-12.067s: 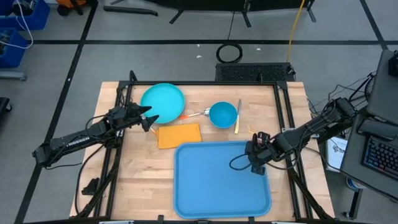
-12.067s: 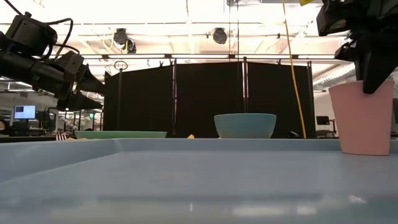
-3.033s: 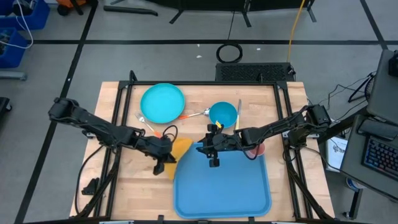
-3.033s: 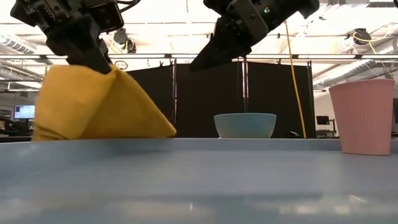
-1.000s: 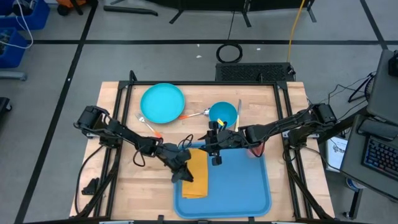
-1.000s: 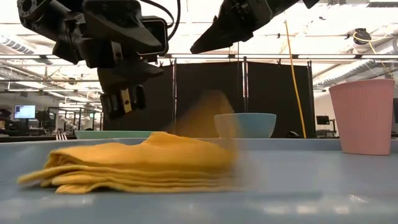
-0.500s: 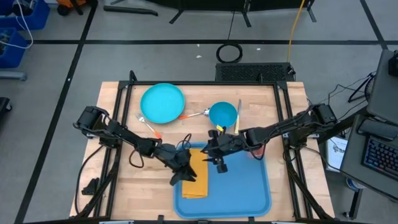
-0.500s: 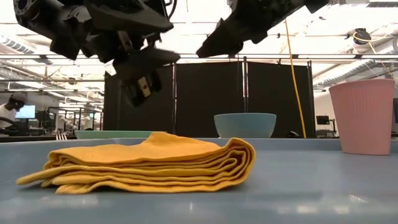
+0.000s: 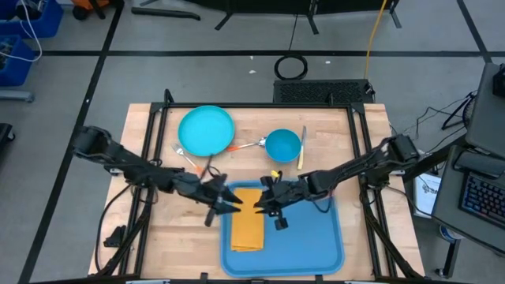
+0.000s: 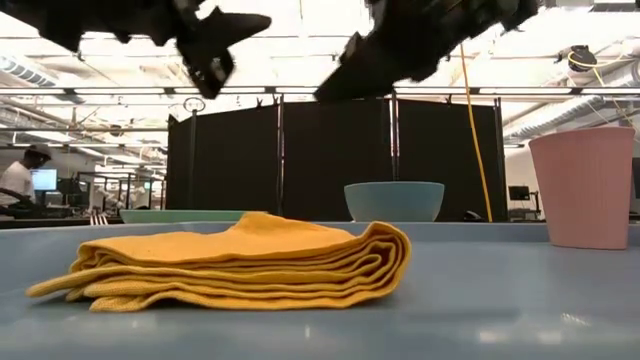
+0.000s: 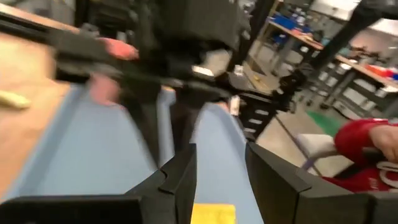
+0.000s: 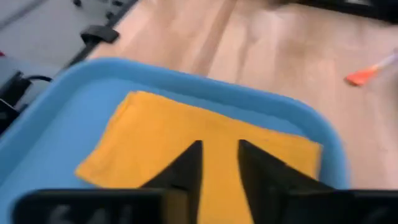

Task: Set up tray
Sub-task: Put the orange napkin on the left of the blue serving tray

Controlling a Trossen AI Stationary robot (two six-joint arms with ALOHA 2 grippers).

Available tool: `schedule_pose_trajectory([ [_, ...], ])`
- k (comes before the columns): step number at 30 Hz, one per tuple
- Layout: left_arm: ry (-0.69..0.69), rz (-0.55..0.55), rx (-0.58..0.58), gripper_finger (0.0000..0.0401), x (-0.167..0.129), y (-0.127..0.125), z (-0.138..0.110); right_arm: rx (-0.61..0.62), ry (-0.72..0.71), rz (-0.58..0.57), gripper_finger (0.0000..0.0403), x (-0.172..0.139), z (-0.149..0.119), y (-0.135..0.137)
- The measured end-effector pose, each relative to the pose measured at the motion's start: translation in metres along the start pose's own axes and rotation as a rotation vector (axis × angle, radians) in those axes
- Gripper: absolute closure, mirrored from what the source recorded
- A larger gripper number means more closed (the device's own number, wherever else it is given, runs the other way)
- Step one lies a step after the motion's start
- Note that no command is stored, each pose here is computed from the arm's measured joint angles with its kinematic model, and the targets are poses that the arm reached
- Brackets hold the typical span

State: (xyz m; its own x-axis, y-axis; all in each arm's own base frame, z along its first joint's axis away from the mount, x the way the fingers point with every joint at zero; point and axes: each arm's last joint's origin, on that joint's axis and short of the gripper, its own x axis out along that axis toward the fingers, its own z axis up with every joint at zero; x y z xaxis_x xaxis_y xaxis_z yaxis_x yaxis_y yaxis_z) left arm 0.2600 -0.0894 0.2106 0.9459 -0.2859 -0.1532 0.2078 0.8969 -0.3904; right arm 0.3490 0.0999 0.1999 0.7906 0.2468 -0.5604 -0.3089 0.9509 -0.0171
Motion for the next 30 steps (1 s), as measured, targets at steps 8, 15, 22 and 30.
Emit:
schedule_pose_trajectory([
  [8, -0.089, 0.082, 0.006, 0.0258, -0.047, 0.007, -0.003, 0.12, -0.031, 0.017, 0.0401, 0.016, -0.006, -0.011],
  [15, -0.129, 0.166, 0.011, 0.0258, -0.063, 0.015, -0.013, 0.162, 0.1, 0.024, 0.0402, 0.044, -0.025, -0.014],
  [22, -0.128, 0.179, 0.027, 0.0258, -0.063, 0.016, -0.014, 0.124, 0.231, -0.082, 0.0403, 0.064, -0.028, -0.018],
  [30, -0.116, 0.198, 0.031, 0.0258, -0.062, 0.016, -0.015, 0.086, 0.246, -0.146, 0.0403, 0.065, -0.026, -0.017],
])
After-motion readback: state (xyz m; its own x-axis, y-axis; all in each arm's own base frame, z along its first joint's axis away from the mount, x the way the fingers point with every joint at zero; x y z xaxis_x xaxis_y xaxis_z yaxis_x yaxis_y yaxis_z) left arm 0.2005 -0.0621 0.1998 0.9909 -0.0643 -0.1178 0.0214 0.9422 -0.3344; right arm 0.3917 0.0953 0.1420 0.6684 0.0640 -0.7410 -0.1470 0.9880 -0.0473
